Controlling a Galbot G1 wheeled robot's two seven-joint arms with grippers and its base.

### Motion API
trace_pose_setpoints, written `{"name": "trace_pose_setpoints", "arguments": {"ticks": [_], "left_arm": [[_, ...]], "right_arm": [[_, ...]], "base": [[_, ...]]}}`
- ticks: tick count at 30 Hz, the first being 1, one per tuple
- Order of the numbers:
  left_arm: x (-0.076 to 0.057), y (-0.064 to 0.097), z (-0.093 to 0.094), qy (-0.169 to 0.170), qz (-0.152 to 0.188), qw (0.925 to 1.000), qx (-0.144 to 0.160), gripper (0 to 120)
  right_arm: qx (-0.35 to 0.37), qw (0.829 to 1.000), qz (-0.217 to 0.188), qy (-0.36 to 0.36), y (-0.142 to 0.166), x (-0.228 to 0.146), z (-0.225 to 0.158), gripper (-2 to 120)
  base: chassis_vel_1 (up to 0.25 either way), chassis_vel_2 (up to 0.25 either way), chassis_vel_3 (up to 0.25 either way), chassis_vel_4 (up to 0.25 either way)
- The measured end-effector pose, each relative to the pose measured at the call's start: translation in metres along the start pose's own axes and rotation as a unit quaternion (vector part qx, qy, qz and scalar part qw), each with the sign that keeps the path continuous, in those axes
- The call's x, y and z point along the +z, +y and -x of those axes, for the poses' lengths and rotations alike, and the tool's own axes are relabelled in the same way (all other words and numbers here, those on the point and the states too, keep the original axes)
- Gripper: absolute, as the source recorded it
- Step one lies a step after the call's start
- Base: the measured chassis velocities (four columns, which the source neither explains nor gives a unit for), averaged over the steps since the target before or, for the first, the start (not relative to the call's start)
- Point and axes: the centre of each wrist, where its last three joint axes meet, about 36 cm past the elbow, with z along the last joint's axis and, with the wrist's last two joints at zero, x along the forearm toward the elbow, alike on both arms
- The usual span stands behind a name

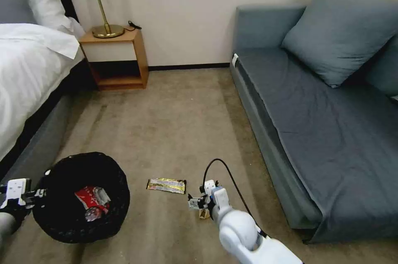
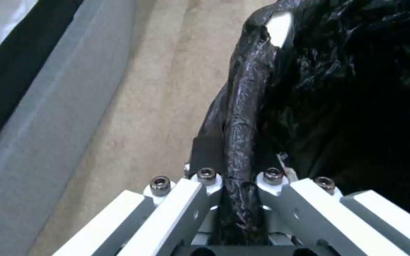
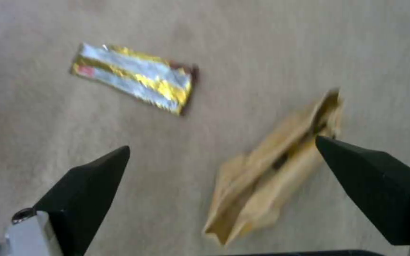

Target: Pick up the trash bin, then pick up the garbage on the floor and place it into the trash bin.

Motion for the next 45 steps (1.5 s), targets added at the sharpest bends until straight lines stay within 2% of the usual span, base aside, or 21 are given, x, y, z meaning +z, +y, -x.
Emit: {"name": "trace_pose_setpoints", "arguments": {"ticks": [2, 6, 20, 22, 24, 26, 27, 32, 33, 35, 38, 40, 43, 45], "left_arm": [[0.0, 0.0, 0.0, 0.0, -0.001, 1.0, 0.0, 3], [0.001, 0.0, 0.0, 0.0, -0.002, 1.0, 0.0, 3], [0.001, 0.001, -0.001, 0.0, -0.002, 1.0, -0.001, 3], [0.001, 0.001, -0.001, -0.001, -0.002, 1.0, -0.001, 3], [0.001, 0.001, -0.001, -0.001, -0.002, 1.0, -0.001, 3], [0.001, 0.001, -0.001, -0.001, -0.001, 1.0, -0.001, 3], [0.001, 0.001, -0.001, -0.001, -0.001, 1.0, -0.001, 3], [0.001, 0.001, -0.001, -0.001, -0.001, 1.0, 0.0, 3], [0.001, 0.001, -0.001, -0.001, -0.001, 1.0, 0.0, 3], [0.0, 0.001, -0.001, -0.001, -0.001, 1.0, 0.0, 3], [0.0, 0.001, -0.001, -0.001, -0.001, 1.0, 0.0, 3], [0.0, 0.001, -0.001, -0.001, 0.0, 1.0, 0.0, 3], [-0.001, 0.002, -0.001, -0.002, 0.0, 1.0, 0.0, 3], [-0.001, 0.002, -0.001, -0.002, 0.001, 1.0, 0.0, 3]], "right_arm": [[0.001, 1.0, 0.019, 0.021, -0.004, -0.008, 0.01, 100], [0.011, 0.999, 0.03, 0.039, -0.008, -0.01, 0.026, 100], [0.052, 0.994, 0.04, 0.082, -0.02, 0.001, 0.078, 99], [0.054, 0.994, 0.045, 0.089, -0.022, 0.003, 0.085, 90], [0.055, 0.993, 0.046, 0.091, -0.023, 0.004, 0.086, 88], [0.059, 0.992, 0.049, 0.097, -0.026, 0.007, 0.092, 76], [0.059, 0.992, 0.049, 0.097, -0.026, 0.007, 0.092, 76], [0.057, 0.992, 0.052, 0.102, -0.029, 0.01, 0.096, 58], [0.057, 0.992, 0.052, 0.102, -0.029, 0.01, 0.096, 58], [0.054, 0.992, 0.054, 0.104, -0.03, 0.011, 0.099, 45], [0.053, 0.992, 0.054, 0.105, -0.03, 0.012, 0.1, 39], [0.052, 0.991, 0.055, 0.106, -0.029, 0.013, 0.102, 28], [0.052, 0.992, 0.055, 0.106, -0.029, 0.013, 0.103, 22], [0.052, 0.992, 0.053, 0.105, -0.029, 0.014, 0.103, 11]], "base": [[0.0, 0.0, 0.0, 0.0], [0.0, 0.0, 0.0, 0.0], [0.0, 0.0, 0.0, 0.0], [0.0, 0.0, 0.0, 0.0], [0.0, 0.0, 0.0, 0.0], [0.0, 0.0, 0.0, 0.0], [0.0, 0.0, 0.0, 0.0], [0.0, 0.0, 0.0, 0.0], [0.0, 0.0, 0.0, 0.0], [0.0, 0.0, 0.0, 0.0], [0.0, 0.0, 0.0, 0.0], [0.0, 0.0, 0.0, 0.0], [0.0, 0.0, 0.0, 0.0], [0.0, 0.0, 0.0, 0.0]]}}
